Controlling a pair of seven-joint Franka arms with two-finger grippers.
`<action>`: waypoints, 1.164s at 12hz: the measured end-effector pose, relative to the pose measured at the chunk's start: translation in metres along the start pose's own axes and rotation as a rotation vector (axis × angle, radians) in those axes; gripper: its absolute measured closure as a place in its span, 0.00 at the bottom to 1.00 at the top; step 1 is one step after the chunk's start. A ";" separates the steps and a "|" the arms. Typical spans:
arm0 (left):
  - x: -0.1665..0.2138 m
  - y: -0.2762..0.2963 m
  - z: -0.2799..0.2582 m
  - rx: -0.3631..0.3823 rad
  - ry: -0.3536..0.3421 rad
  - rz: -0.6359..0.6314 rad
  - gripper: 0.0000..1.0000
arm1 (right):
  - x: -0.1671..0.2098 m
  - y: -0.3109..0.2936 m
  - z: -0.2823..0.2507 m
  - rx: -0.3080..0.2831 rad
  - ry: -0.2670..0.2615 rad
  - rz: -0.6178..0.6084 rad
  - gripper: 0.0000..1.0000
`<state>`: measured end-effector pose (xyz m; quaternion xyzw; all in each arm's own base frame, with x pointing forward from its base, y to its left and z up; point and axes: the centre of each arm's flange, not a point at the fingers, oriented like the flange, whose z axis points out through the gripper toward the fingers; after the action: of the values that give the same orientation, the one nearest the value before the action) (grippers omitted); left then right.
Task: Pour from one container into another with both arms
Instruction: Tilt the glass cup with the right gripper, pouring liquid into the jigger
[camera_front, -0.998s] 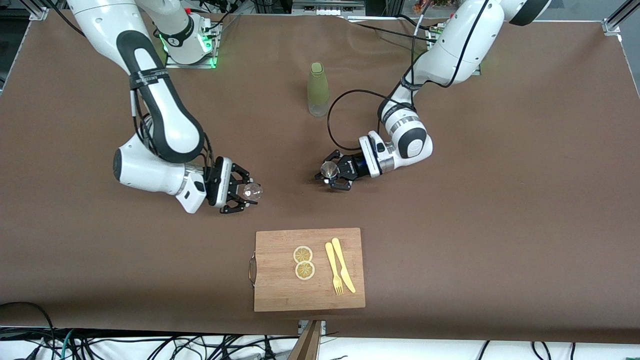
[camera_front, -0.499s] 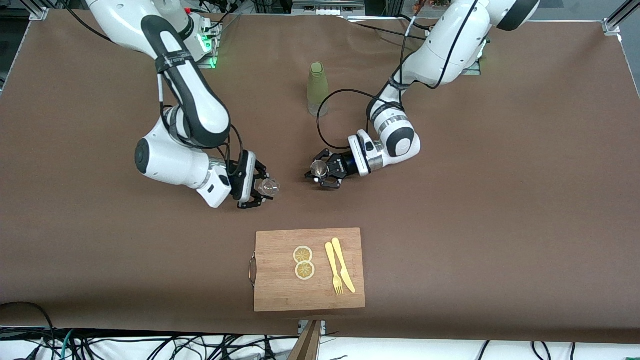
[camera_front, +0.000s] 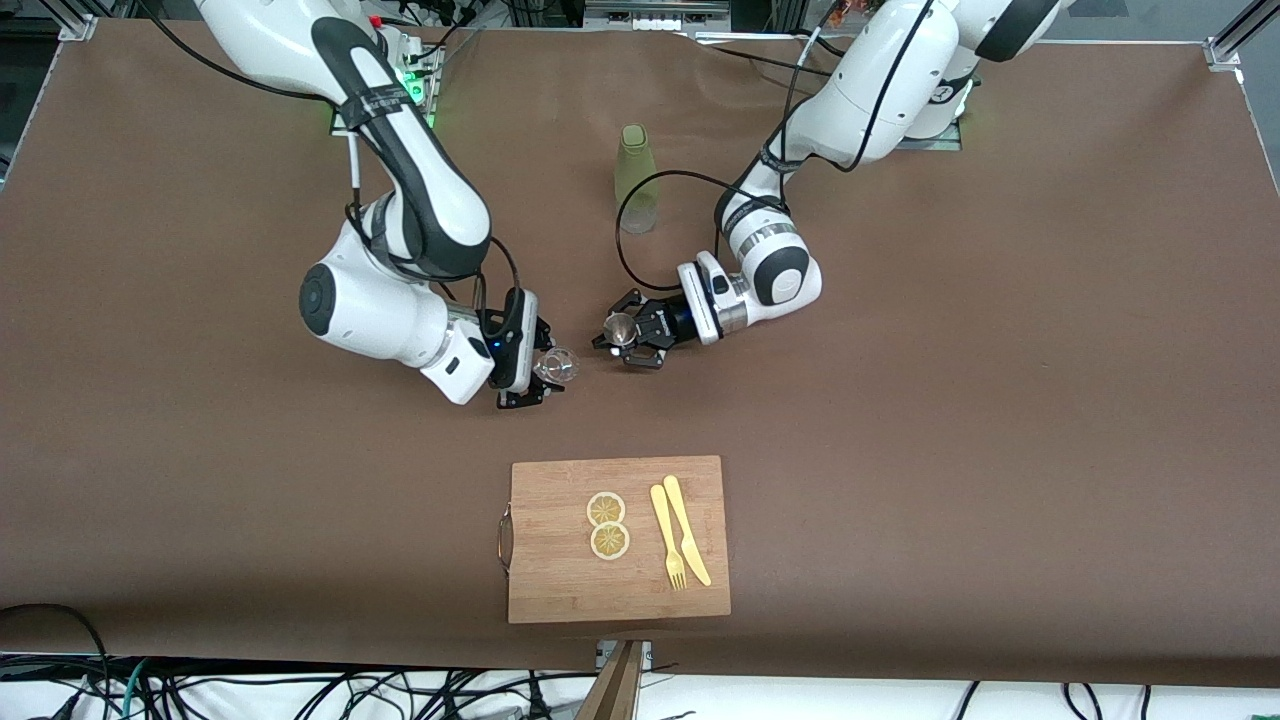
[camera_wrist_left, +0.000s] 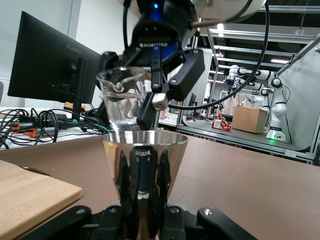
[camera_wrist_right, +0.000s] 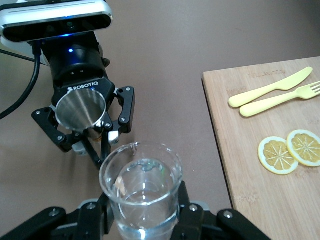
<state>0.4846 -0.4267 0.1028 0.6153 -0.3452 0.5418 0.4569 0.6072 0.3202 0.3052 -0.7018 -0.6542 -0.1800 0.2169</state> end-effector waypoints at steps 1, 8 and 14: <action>-0.002 0.002 0.003 0.002 0.002 -0.004 0.91 | 0.004 -0.002 0.000 -0.002 -0.018 -0.006 0.51; -0.006 0.010 0.018 -0.004 -0.011 0.002 0.91 | 0.017 -0.019 -0.006 0.005 -0.057 -0.041 0.51; -0.009 0.007 0.028 -0.002 -0.018 0.009 0.91 | 0.006 -0.047 0.001 0.046 -0.102 -0.056 0.51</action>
<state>0.4859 -0.4561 0.0954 0.6181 -0.3525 0.5381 0.4517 0.5608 0.3281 0.3113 -0.6862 -0.6879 -0.1350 0.1941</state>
